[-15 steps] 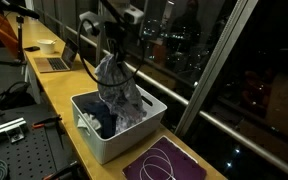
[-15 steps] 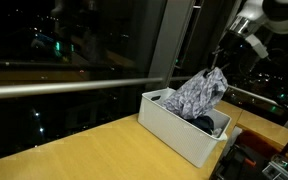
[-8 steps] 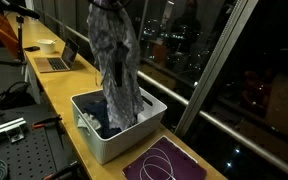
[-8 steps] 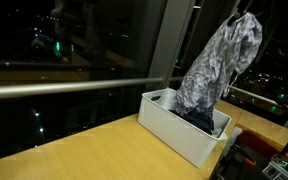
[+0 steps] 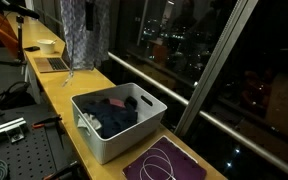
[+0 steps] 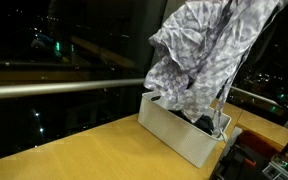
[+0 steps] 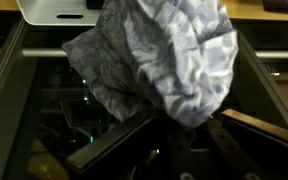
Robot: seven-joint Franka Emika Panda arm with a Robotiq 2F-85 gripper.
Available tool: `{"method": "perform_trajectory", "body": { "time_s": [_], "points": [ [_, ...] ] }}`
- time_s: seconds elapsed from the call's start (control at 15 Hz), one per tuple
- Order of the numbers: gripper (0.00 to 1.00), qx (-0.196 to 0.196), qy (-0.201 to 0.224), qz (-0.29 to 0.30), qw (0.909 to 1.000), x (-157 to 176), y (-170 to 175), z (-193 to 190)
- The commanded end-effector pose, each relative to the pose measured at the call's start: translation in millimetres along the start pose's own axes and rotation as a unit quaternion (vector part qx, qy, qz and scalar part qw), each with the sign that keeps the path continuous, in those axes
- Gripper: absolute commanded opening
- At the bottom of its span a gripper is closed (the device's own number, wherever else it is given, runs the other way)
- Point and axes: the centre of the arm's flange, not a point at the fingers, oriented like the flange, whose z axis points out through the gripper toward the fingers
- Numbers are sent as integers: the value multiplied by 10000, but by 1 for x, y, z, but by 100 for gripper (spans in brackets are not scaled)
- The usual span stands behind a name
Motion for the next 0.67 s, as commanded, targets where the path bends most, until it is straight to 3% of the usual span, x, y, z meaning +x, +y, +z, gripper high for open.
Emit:
{"method": "perform_trajectory", "body": {
  "time_s": [0.0, 0.33, 0.6],
  "points": [
    [3, 276, -359, -391, 9982, 37, -91, 6],
    [3, 623, -1115, -806, 9885, 20, -188, 120],
    [3, 565, -1731, -857, 9795, -3, -188, 210]
  ]
}}
